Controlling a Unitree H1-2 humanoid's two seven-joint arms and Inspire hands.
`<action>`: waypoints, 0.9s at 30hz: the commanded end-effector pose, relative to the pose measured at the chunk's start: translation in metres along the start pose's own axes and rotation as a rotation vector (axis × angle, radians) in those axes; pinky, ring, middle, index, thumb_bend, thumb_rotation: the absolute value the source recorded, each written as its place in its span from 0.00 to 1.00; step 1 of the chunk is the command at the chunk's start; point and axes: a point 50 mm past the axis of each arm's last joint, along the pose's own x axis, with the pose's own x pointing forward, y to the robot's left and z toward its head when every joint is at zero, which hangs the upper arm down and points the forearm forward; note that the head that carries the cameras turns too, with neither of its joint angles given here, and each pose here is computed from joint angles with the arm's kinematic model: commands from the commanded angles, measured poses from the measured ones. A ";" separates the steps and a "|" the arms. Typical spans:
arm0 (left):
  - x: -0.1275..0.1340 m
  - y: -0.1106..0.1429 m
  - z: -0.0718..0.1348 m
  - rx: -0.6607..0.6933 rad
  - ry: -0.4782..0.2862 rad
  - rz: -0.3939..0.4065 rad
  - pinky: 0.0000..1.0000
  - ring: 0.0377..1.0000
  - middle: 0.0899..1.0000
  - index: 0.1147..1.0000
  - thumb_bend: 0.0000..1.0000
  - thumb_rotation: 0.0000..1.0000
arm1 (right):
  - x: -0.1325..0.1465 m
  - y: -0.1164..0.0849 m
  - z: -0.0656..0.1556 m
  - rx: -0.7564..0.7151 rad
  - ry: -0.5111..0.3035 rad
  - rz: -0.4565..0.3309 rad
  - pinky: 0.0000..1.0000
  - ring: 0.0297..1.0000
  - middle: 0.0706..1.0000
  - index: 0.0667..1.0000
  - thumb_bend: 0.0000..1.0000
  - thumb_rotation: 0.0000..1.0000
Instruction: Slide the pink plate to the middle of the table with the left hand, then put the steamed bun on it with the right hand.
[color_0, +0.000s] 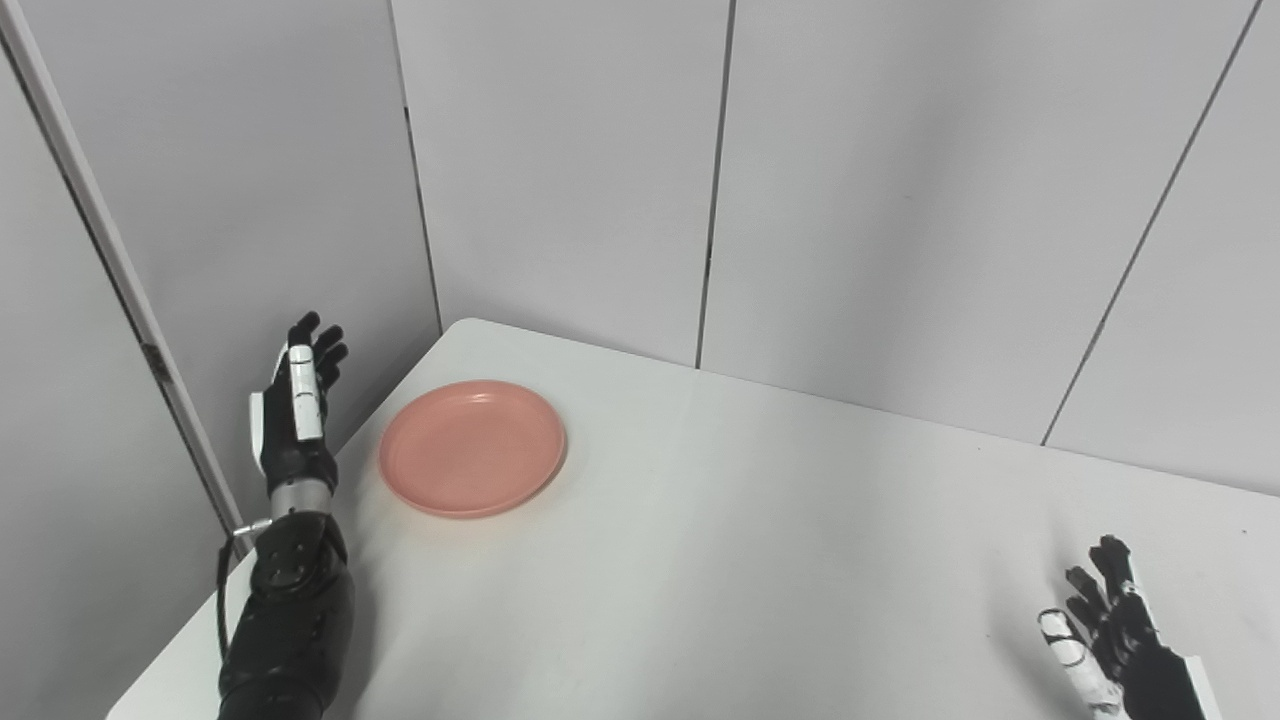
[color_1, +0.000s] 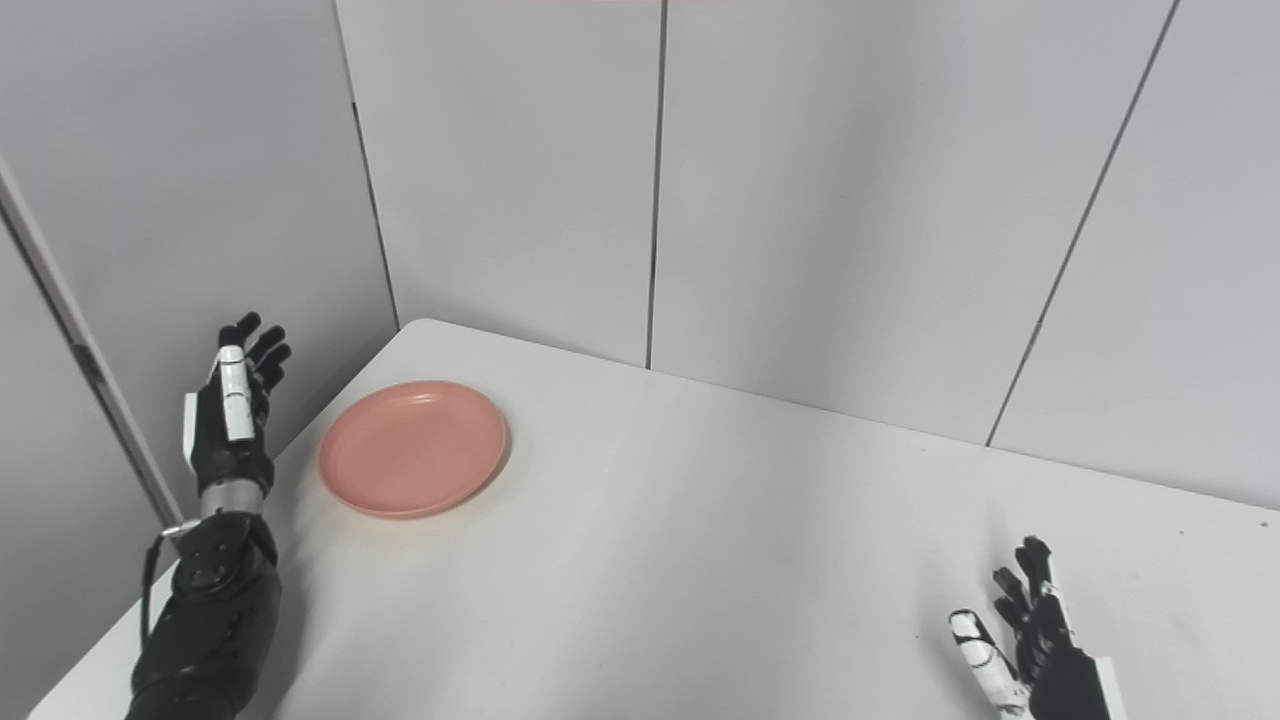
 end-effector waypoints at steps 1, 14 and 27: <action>0.023 -0.007 0.028 -0.018 -0.095 -0.050 0.88 0.80 0.77 0.79 0.79 1.00 | -0.005 -0.003 -0.002 0.000 -0.022 -0.015 0.95 0.94 1.00 1.00 0.28 0.59; 0.015 -0.015 0.006 0.039 0.028 -0.154 0.94 0.80 0.75 0.75 0.86 1.00 | -0.006 -0.004 -0.001 -0.007 -0.029 -0.009 0.92 0.93 0.99 1.00 0.31 0.64; 0.008 -0.026 -0.003 0.065 0.062 -0.210 1.00 0.91 0.85 0.85 0.81 1.00 | -0.005 -0.005 0.000 -0.007 -0.025 -0.015 0.92 0.93 0.99 1.00 0.34 0.66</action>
